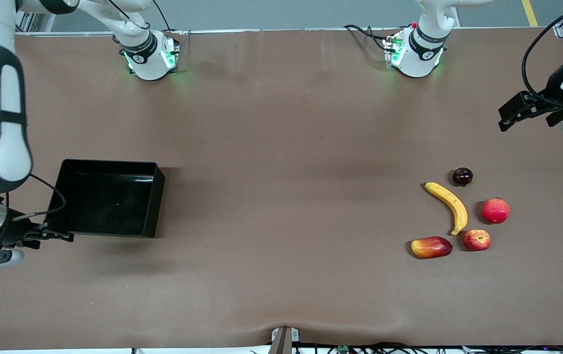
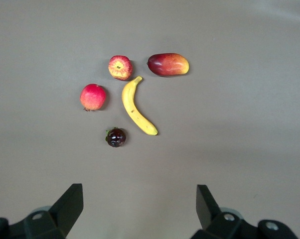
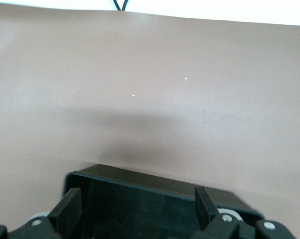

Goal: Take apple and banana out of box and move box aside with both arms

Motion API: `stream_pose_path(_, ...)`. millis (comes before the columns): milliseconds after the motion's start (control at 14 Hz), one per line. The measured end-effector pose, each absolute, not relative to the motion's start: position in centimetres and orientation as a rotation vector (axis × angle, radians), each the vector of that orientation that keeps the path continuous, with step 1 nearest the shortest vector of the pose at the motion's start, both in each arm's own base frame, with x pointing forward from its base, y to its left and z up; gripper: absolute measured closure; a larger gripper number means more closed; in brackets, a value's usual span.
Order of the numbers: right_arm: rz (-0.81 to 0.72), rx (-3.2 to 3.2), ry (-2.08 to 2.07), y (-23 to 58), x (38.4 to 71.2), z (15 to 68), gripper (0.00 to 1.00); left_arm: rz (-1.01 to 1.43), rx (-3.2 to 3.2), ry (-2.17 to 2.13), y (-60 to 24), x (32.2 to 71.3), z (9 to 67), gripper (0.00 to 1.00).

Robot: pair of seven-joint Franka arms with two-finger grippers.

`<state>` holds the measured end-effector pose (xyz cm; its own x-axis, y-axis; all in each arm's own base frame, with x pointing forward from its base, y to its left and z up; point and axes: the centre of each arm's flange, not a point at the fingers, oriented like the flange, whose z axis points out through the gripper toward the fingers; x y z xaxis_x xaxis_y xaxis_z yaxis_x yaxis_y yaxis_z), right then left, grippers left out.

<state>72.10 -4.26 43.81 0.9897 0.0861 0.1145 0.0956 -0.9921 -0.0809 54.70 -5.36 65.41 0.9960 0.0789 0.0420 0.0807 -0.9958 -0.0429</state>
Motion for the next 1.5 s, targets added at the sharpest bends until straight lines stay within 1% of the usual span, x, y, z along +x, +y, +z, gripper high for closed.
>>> stream_pose_path(143, -0.09, -3.055, -0.025, -1.8, 70.3, 47.7, 0.0, -0.063, -3.094, -0.124, -5.3, 54.7, 65.4, 0.0)
stream_pose_path(286, -0.043, -3.051, 0.017, -1.1, 67.8, 52.5, 0.0, -0.068, -3.094, -0.125, -5.3, 54.6, 65.6, 0.0)
stream_pose_path(500, -0.001, -3.044, 0.018, -1.3, 63.6, 59.1, 0.0, -0.08, -3.094, -0.128, -5.2, 54.3, 66.1, 0.0)
stream_pose_path(786, 0.013, -3.099, 0.014, -1.9, 59.1, 64.7, 0.0, -0.048, -3.092, -0.127, -5.2, 54.6, 65.0, 0.0)
stream_pose_path(1071, 0.041, -3.104, 0.013, -2.1, 54.6, 68.4, 0.0, -0.039, -3.093, -0.116, -5.6, 54.7, 64.7, 0.0)
stream_pose_path(1214, 0.032, -3.101, 0.012, -2.2, 52.6, 69.3, 0.0, -0.04, -3.093, -0.108, -5.9, 54.7, 64.7, 0.0)
stream_pose_path(1357, 0.039, -3.103, 0.01, -2.2, 51.5, 68.9, 0.0, -0.04, -3.093, -0.105, -6.0, 54.7, 64.7, 0.0)
stream_pose_path(1500, 0.077, -3.127, 0.006, -2.1, 51.6, 67.3, 0.0, -0.039, -3.097, -0.096, -6.3, 54.7, 64.7, 0.0)
